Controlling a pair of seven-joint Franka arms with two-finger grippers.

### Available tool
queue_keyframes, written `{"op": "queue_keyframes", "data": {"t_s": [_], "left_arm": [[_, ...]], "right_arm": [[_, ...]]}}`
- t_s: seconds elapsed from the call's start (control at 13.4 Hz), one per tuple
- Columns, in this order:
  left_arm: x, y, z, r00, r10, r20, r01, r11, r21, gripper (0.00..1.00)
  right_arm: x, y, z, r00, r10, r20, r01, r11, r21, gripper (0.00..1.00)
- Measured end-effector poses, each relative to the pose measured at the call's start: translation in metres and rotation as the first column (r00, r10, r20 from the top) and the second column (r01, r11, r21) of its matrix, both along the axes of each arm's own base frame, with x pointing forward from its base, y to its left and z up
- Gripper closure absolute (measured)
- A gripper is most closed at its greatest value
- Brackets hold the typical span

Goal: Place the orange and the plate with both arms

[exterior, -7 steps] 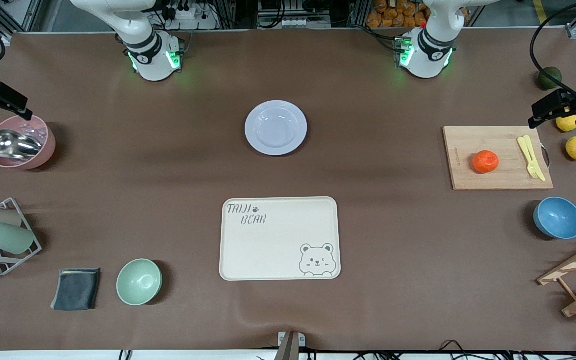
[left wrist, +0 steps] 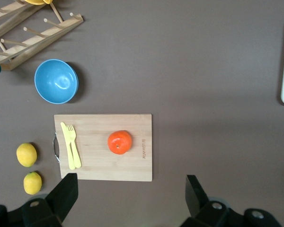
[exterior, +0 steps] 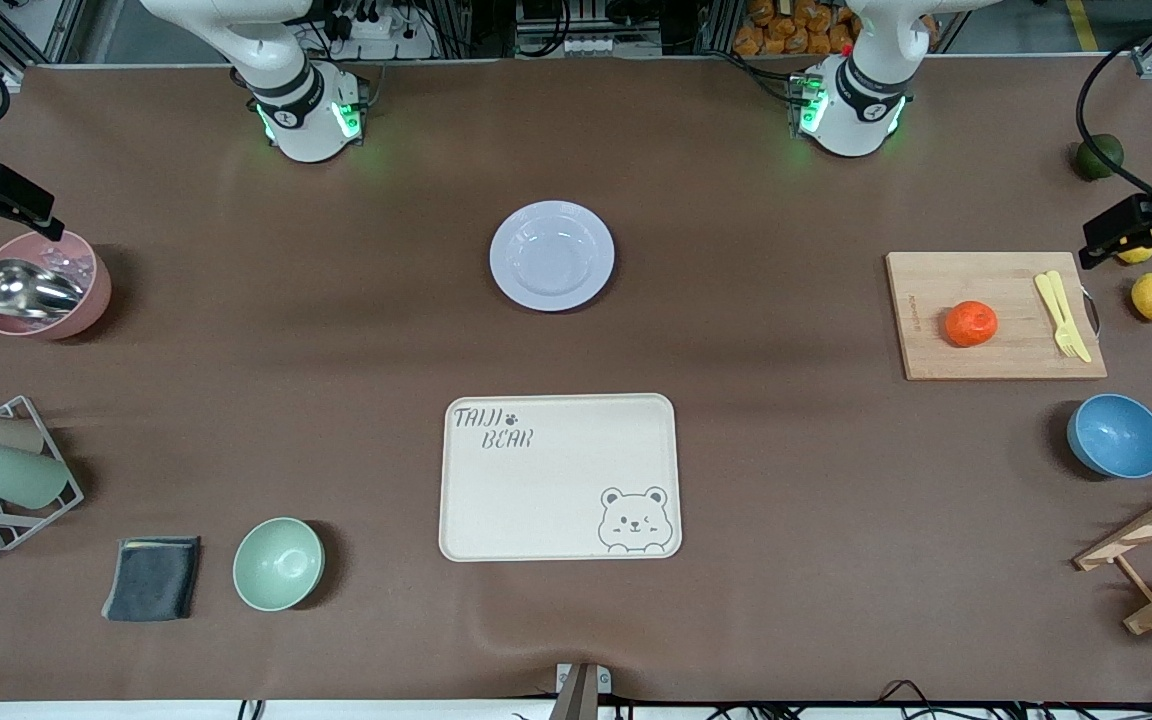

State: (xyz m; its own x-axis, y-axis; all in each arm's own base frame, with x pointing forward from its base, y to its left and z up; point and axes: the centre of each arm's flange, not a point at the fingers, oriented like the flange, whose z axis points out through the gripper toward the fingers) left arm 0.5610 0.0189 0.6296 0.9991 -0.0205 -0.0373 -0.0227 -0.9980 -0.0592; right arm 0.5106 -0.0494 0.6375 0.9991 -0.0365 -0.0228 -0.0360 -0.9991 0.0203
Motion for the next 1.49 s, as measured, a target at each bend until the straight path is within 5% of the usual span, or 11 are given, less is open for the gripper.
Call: {"op": "queue_keyframes", "data": {"t_s": [0.6, 0.97, 1.27, 1.49], "left_arm": [[0.017, 0.009, -0.115, 0.991, 0.006, -0.134, -0.007, 1.000, -0.008, 0.00], [-0.015, 0.045, -0.205, 0.976, 0.063, -0.210, -0.066, 0.998, -0.007, 0.00], [-0.051, 0.087, -0.277, 0.973, 0.135, -0.189, -0.140, 0.990, -0.009, 0.00], [-0.080, 0.104, -0.324, 0.976, 0.150, -0.156, -0.155, 0.988, -0.018, 0.00]], "right_arm": [[0.009, 0.047, -0.013, 0.995, 0.098, -0.030, -0.098, 0.995, -0.004, 0.00], [0.052, 0.142, -0.072, 0.962, 0.250, -0.110, -0.255, 0.966, -0.038, 0.00], [0.077, 0.206, -0.133, 0.926, 0.339, -0.165, -0.350, 0.936, -0.039, 0.00], [0.088, 0.254, -0.149, 0.901, 0.417, -0.119, -0.427, 0.900, -0.082, 0.00]]}}
